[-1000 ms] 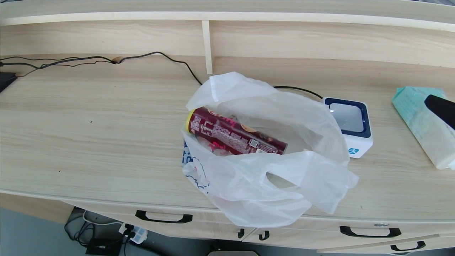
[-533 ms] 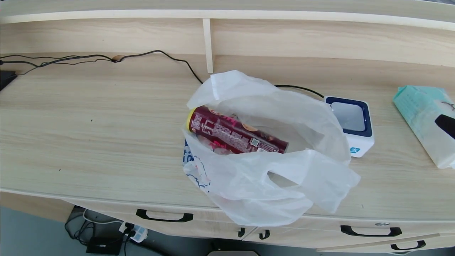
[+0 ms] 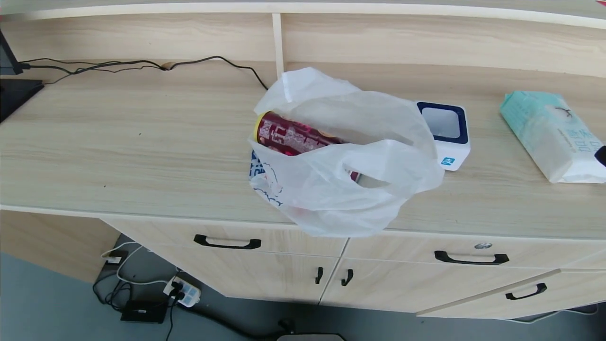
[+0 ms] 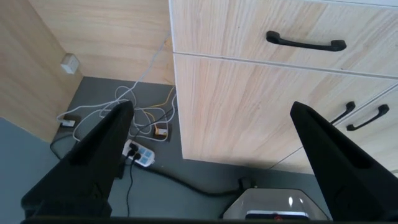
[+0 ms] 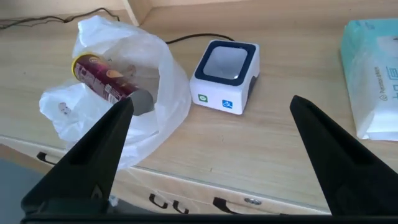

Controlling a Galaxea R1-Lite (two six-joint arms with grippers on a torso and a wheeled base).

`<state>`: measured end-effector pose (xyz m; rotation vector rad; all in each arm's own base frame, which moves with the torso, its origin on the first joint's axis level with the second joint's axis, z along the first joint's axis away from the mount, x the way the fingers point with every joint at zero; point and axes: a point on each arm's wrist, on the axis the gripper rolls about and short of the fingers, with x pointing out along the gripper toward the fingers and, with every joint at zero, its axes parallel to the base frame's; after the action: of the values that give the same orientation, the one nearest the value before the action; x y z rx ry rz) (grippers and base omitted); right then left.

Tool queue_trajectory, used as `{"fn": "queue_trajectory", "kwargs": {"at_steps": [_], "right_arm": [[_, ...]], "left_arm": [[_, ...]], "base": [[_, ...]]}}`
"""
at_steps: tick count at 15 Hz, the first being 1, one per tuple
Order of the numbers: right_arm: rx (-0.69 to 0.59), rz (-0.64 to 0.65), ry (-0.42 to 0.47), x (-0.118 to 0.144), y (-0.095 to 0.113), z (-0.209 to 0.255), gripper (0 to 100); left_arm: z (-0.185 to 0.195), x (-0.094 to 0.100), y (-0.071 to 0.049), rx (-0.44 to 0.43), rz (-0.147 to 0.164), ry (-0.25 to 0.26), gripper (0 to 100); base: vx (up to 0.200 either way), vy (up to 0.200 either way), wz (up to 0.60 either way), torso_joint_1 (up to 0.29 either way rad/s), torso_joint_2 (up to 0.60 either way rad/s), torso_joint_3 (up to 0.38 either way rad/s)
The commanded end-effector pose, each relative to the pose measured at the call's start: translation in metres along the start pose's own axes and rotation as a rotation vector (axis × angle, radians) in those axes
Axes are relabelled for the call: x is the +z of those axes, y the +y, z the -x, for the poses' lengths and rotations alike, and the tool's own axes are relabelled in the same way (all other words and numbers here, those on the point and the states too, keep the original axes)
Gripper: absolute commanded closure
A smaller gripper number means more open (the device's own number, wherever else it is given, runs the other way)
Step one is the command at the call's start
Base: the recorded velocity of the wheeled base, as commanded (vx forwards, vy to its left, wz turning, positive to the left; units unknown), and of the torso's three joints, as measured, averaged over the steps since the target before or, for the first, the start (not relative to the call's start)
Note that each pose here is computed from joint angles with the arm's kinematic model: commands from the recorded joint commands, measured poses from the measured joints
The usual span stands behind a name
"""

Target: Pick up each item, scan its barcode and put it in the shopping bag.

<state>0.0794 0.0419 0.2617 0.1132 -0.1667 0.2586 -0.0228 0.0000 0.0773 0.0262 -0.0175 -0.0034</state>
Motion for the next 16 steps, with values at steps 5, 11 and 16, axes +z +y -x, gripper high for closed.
{"fn": "queue_trajectory", "kwargs": {"at_steps": [5, 11, 16], "right_arm": [[-0.086, 0.015, 0.035, -0.002, -0.007, -0.005, 0], [-0.094, 0.055, 0.216, 0.013, -0.02, -0.039, 0], [-0.1, 0.125, 0.357, 0.005, -0.069, -0.114, 0]], "left_arm": [[0.0, 0.0, 0.0, -0.001, -0.001, 0.002, 0], [0.0, 0.0, 0.0, -0.001, -0.001, 0.001, 0], [0.0, 0.0, 0.0, 0.001, 0.0, -0.001, 0]], "base": [[0.0, -0.2, 0.0, 0.013, 0.01, 0.002], [0.0, -0.2, 0.0, -0.001, 0.0, 0.001], [0.0, 0.0, 0.0, 0.0, 0.0, 0.0]]}}
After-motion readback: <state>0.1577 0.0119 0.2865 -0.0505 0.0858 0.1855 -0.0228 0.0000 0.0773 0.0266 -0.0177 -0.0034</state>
